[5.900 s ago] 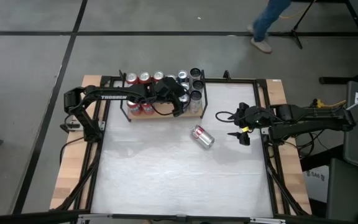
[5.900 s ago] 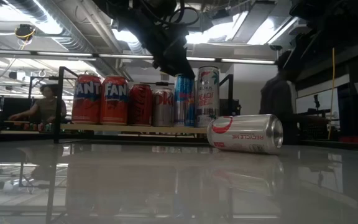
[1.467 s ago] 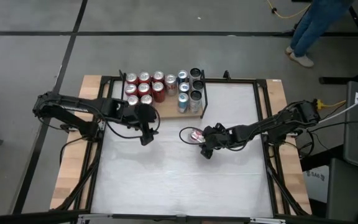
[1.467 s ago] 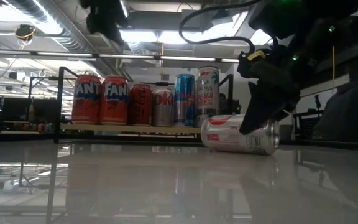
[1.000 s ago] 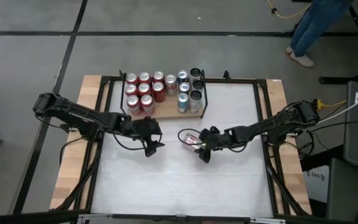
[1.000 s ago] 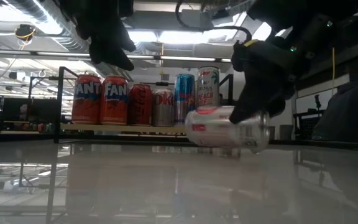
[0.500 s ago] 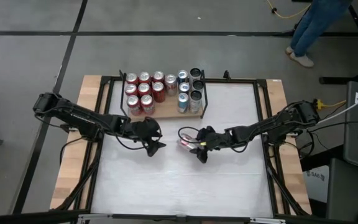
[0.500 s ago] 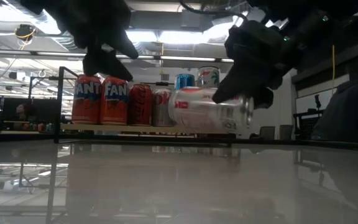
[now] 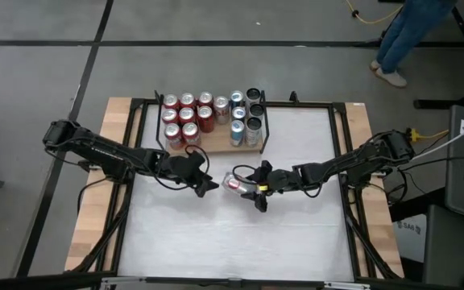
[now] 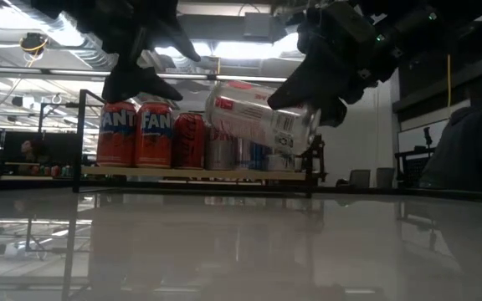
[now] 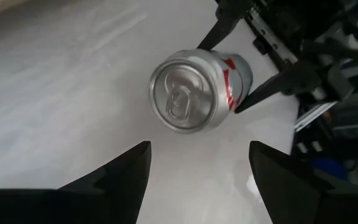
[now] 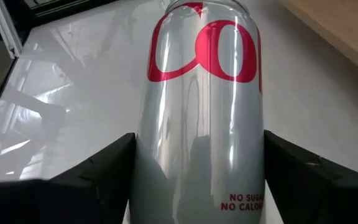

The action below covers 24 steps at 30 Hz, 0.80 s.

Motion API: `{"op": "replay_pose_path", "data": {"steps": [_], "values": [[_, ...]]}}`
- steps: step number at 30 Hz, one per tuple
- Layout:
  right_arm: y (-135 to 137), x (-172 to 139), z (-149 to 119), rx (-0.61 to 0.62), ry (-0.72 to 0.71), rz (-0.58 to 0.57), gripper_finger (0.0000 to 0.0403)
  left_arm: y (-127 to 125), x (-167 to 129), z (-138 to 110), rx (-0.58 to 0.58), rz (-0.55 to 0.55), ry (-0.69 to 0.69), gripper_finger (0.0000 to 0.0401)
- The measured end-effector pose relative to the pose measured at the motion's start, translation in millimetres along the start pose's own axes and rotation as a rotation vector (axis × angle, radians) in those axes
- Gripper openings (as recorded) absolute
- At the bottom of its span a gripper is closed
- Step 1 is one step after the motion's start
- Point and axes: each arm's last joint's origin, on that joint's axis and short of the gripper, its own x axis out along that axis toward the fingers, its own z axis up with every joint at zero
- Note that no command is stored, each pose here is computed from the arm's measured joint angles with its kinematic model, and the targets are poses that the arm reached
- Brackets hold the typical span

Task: Place canned beverage on shelf
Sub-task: Put the red silver soda can on the shelf aligned with the other red silver soda can

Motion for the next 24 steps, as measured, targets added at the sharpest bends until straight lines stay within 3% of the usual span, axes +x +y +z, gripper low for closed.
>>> {"op": "replay_pose_path", "data": {"steps": [24], "values": [[0.3, -0.1, 0.7, -0.018, -0.007, 0.003, 0.0294, 1.0, 0.5, 4.1, -0.031, 0.001, -0.028, 0.0266]]}}
